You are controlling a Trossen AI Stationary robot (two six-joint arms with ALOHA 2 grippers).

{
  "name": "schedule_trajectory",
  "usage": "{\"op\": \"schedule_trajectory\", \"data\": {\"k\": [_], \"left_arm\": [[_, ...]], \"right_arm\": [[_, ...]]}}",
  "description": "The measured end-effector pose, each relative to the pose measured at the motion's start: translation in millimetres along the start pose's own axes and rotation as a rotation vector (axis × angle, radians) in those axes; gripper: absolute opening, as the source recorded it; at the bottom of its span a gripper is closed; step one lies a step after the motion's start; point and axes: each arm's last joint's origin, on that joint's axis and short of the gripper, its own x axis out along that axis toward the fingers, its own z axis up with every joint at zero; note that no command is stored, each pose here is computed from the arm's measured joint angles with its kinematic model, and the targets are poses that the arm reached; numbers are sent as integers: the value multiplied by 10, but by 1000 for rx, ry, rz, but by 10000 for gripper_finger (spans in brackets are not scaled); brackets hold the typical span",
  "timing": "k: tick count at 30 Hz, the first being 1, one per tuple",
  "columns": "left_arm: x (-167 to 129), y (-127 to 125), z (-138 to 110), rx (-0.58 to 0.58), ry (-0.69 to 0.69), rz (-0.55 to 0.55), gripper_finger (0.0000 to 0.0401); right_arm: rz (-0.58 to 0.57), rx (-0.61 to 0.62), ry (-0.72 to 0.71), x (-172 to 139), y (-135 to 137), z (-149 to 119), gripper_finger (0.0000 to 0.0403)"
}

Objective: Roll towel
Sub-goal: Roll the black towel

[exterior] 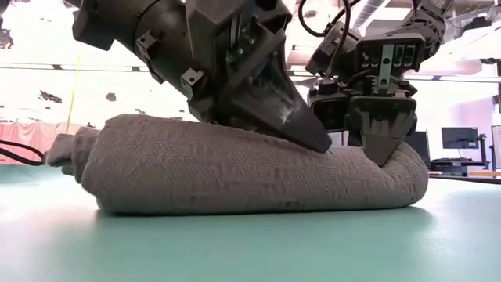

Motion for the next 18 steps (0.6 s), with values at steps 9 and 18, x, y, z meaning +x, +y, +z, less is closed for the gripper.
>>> {"op": "schedule_trajectory", "data": {"k": [9,18], "left_arm": [[6,124,-86,-55,90,119,180],[78,168,-181,-98,116,149,180]], "right_arm": [[-12,-65,-38,-55,-11,41,118],[-10,-90,-130,-403,-19,149,214]]}}
